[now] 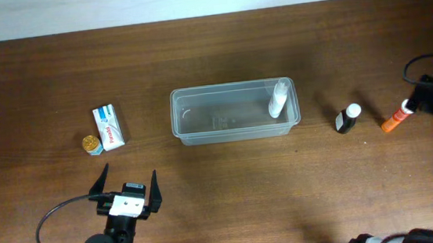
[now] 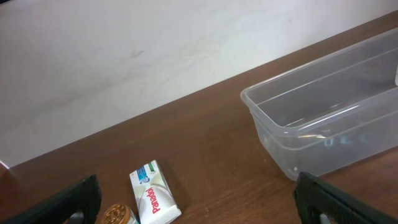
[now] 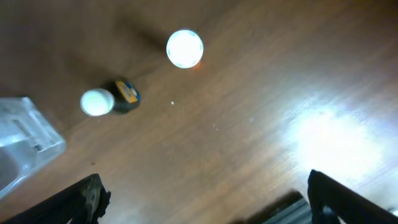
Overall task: Pack container
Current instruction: 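Withdraw the right gripper toward the small black bottle, then lower the right gripper onto the small black bottle and grasp it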
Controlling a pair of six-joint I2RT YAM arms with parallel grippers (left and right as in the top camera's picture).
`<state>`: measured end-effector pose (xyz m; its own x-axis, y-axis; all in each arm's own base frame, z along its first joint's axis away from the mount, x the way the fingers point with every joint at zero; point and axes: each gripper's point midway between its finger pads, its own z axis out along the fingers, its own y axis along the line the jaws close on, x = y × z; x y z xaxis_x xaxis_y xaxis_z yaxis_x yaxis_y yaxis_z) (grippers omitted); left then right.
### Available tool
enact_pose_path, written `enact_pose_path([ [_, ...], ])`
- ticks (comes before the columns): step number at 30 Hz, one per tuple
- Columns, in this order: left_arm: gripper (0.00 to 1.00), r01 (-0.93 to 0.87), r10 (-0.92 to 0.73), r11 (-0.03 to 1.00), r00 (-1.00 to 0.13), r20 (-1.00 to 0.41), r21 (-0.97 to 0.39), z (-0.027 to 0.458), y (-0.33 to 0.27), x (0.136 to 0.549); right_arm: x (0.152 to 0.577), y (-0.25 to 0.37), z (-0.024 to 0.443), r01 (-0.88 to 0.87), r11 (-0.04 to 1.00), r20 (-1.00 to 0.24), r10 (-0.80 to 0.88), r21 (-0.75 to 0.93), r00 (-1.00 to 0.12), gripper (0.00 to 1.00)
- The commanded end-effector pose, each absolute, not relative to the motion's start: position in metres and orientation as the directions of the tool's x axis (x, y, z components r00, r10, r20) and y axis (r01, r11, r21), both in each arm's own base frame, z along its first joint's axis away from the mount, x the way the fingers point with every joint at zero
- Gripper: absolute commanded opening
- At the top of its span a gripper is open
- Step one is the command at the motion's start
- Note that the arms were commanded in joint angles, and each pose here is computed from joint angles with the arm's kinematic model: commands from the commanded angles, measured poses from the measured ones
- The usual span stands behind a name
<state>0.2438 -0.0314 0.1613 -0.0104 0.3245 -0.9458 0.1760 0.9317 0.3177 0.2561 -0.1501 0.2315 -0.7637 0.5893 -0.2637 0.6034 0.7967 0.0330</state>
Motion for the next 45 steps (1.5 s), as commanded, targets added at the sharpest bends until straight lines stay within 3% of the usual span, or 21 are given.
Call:
enact_pose_path([
  [1, 0.99, 0.164, 0.319, 0.935, -0.014, -0.948, 0.313, 0.16, -0.029, 0.244, 0.26, -0.139, 0.21, 0.576, 0.811, -0.232, 0.582, 0.099, -0.779, 0.97],
  [5, 0.99, 0.164, 0.319, 0.935, -0.014, -0.948, 0.313, 0.16, -0.029, 0.244, 0.271, -0.124, 0.198, 0.485, 0.855, -0.228, 0.517, 0.184, -0.825, 0.96],
  [9, 0.99, 0.164, 0.319, 0.935, -0.014, -0.948, 0.313, 0.16, -0.029, 0.244, 0.286, -0.093, 0.201, 0.287, 0.926, -0.267, 0.349, 0.244, -0.898, 0.93],
  [17, 0.99, 0.164, 0.319, 0.935, -0.014, -0.948, 0.313, 0.16, -0.029, 0.244, 0.325, -0.045, 0.192, 0.034, 0.988, -0.324, 0.082, 0.152, -0.942, 0.92],
  [34, 0.99, 0.164, 0.319, 0.935, -0.014, -0.948, 0.313, 0.16, -0.029, 0.244, 0.364, -0.057, 0.111, 0.16, 0.986, -0.177, 0.164, 0.037, -0.97, 0.87],
  [45, 0.99, 0.164, 0.319, 0.935, -0.014, -0.948, 0.313, 0.16, -0.029, 0.244, 0.361, -0.056, 0.088, 0.234, 0.971, -0.098, 0.238, 0.047, -0.966, 0.73],
])
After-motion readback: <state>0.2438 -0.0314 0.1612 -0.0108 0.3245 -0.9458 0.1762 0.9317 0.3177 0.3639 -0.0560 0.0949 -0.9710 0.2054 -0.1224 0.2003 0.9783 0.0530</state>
